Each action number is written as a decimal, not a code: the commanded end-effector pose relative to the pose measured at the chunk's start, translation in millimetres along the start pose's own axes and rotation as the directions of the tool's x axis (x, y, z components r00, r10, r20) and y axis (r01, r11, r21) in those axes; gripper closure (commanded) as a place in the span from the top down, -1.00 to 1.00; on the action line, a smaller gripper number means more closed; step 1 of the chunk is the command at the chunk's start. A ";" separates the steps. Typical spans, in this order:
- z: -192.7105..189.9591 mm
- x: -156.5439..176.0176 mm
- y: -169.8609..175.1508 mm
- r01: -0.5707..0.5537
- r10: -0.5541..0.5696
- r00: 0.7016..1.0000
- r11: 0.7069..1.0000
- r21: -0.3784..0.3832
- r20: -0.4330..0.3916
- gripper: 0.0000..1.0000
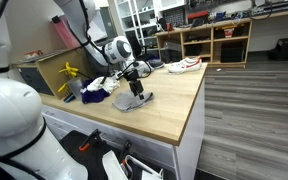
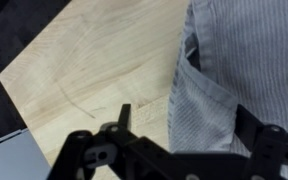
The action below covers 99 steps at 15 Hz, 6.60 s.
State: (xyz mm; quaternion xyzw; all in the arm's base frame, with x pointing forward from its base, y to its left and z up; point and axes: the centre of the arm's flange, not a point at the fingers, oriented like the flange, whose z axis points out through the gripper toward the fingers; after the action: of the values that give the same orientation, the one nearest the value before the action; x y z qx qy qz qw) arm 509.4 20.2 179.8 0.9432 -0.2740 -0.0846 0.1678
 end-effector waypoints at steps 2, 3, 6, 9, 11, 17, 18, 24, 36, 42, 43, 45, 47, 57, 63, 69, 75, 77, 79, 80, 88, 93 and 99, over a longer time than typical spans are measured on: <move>-13.2 -3.1 5.0 0.118 -0.104 0.986 0.988 -0.099 0.132 1.00; -15.7 -3.5 7.3 0.144 -0.125 0.980 0.982 -0.121 0.153 1.00; -23.1 -3.3 16.5 0.211 -0.174 0.968 0.956 -0.204 0.182 1.00; -25.4 0.4 25.3 0.217 -0.185 0.974 0.926 -0.310 0.129 1.00; -22.4 4.1 28.6 0.206 -0.196 0.978 0.905 -0.373 0.065 1.00; -21.9 6.6 33.0 0.153 -0.192 0.980 0.890 -0.430 -0.049 1.00; -24.1 6.3 31.8 0.146 -0.186 0.981 0.899 -0.414 -0.057 1.00; -29.3 13.2 6.2 0.048 -0.079 0.990 0.967 -0.249 -0.117 1.00; 2.0 20.3 -28.4 -0.022 0.018 0.991 0.999 -0.026 -0.134 1.00; -5.8 13.0 -15.6 0.030 -0.029 0.999 0.998 -0.052 0.015 1.00; -7.1 11.3 -13.3 0.048 -0.045 0.998 0.997 -0.066 0.045 1.00; -8.9 8.0 -8.6 0.086 -0.077 0.992 0.992 -0.096 0.096 1.00; -9.9 7.0 -2.4 0.119 -0.105 0.990 0.983 -0.141 0.099 1.00; -7.7 9.0 34.8 0.239 -0.365 0.913 0.840 -0.487 -0.181 1.00; -4.0 -10.7 47.9 0.478 -0.550 0.834 0.755 -0.450 -0.038 1.00; -22.2 -4.3 43.5 0.651 -0.672 0.741 0.709 -0.271 0.021 1.00; -52.8 1.3 24.2 0.740 -0.740 0.672 0.672 -0.002 -0.008 1.00; -59.4 1.1 15.8 0.738 -0.739 0.674 0.671 0.075 -0.023 1.00; -61.8 1.3 4.2 0.710 -0.712 0.701 0.692 0.128 -0.038 1.00; -61.7 1.2 -2.2 0.685 -0.687 0.725 0.714 0.143 -0.047 1.00; -49.1 -7.4 -64.3 0.481 -0.475 0.876 0.851 0.212 -0.081 1.00; -48.6 -30.3 -95.9 0.460 -0.452 0.888 0.860 0.219 -0.090 1.00; -39.7 -50.9 -102.7 0.482 -0.486 0.873 0.855 0.191 -0.031 1.00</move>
State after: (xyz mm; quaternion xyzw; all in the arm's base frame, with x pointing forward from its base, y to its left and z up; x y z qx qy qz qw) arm 531.7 137.0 184.7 0.9948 -0.0290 -0.0854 0.0472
